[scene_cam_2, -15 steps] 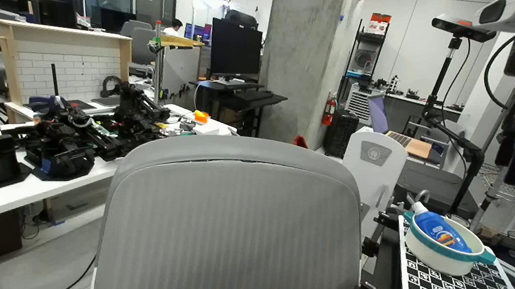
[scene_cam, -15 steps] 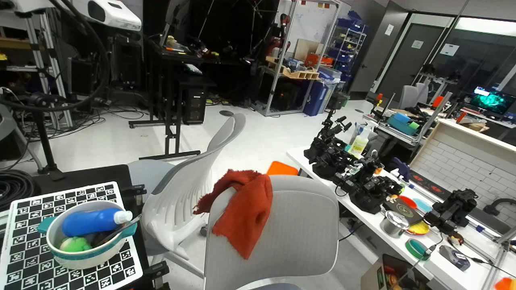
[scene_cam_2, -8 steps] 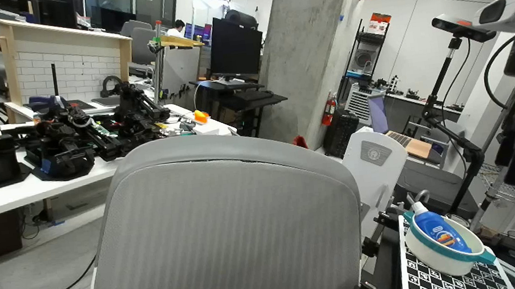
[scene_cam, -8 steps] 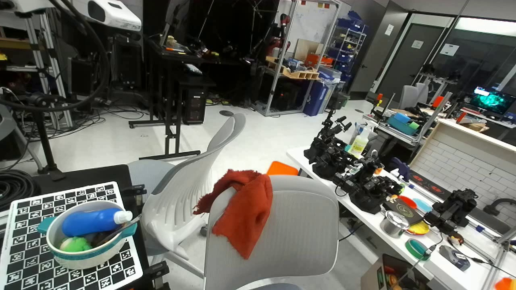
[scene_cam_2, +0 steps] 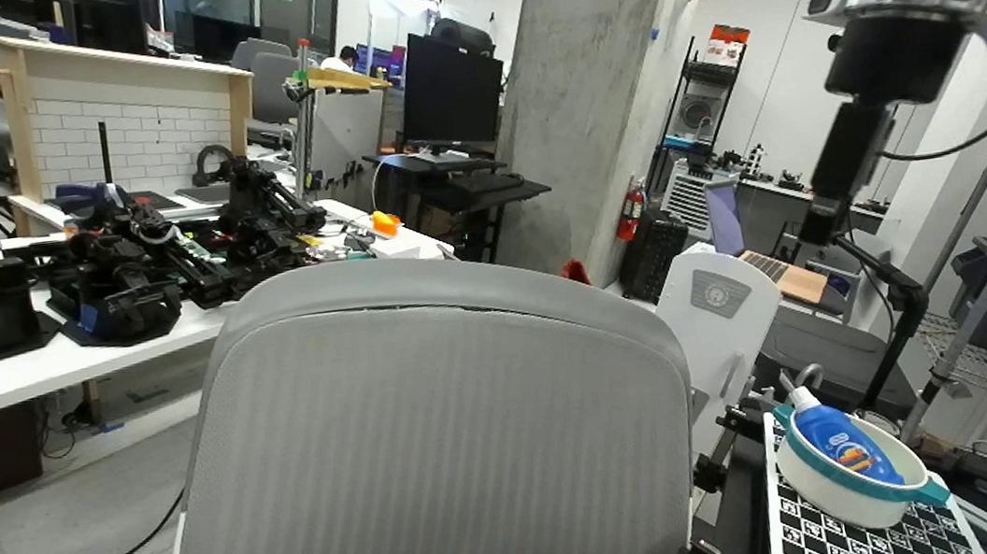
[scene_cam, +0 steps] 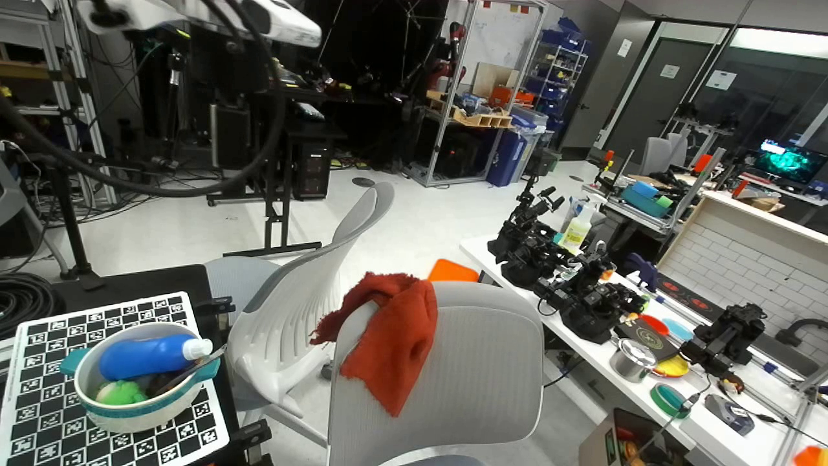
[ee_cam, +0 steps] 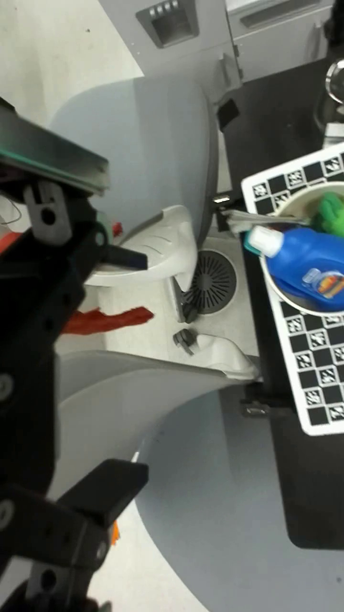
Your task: Move the orange towel from the chair on the right to the one on the left
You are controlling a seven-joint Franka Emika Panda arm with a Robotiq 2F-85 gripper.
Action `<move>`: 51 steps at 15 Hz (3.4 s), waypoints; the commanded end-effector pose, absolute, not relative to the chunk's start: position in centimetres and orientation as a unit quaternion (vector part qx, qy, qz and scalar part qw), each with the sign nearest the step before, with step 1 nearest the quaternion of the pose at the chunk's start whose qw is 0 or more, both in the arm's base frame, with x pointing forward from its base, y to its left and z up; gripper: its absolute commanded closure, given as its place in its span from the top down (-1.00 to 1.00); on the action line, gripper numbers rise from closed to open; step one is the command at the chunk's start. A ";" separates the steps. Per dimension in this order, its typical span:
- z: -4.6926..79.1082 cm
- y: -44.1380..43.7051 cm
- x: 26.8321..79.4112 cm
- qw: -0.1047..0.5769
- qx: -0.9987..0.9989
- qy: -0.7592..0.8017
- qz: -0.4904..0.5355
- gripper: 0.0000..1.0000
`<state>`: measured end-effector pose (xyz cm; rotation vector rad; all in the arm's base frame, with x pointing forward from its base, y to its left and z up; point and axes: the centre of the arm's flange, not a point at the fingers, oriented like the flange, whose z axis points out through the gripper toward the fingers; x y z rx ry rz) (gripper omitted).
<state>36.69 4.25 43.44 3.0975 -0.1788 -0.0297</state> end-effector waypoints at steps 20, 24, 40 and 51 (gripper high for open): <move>32.9 -0.4 66.6 0.048 0.994 -0.048 -0.090 1.00; 34.8 0.7 65.2 0.083 0.984 -0.110 -0.114 1.00; 25.3 -3.0 63.1 0.131 0.971 -0.154 -0.130 0.12; 26.5 -5.8 64.5 0.126 0.977 -0.157 -0.075 -1.00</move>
